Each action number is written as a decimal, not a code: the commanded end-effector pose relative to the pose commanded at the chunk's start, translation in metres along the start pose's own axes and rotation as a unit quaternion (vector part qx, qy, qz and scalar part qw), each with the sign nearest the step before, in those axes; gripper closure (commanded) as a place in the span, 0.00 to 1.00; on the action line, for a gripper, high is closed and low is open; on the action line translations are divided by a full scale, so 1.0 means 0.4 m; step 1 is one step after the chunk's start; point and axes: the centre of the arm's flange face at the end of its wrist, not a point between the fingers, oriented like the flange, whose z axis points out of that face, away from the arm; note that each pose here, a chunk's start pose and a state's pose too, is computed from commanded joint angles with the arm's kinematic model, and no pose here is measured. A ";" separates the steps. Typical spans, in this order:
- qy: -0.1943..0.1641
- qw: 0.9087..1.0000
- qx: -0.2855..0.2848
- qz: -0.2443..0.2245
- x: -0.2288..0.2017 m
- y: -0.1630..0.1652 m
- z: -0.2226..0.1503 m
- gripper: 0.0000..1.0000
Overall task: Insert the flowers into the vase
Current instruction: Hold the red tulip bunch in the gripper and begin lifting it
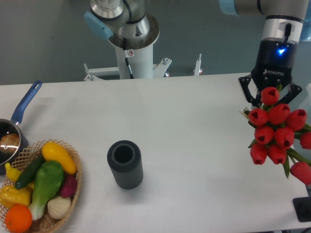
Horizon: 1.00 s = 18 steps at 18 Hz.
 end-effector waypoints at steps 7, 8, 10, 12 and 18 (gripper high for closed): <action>-0.002 1.000 0.002 -0.005 -0.004 -0.009 -0.004 0.77; -0.002 1.000 0.003 -0.004 -0.003 -0.010 -0.006 0.76; 0.000 1.000 0.006 -0.004 -0.002 -0.015 -0.005 0.76; 0.010 1.000 0.021 -0.002 0.002 -0.023 -0.006 0.77; 0.039 0.997 0.072 0.012 -0.001 -0.032 0.030 0.77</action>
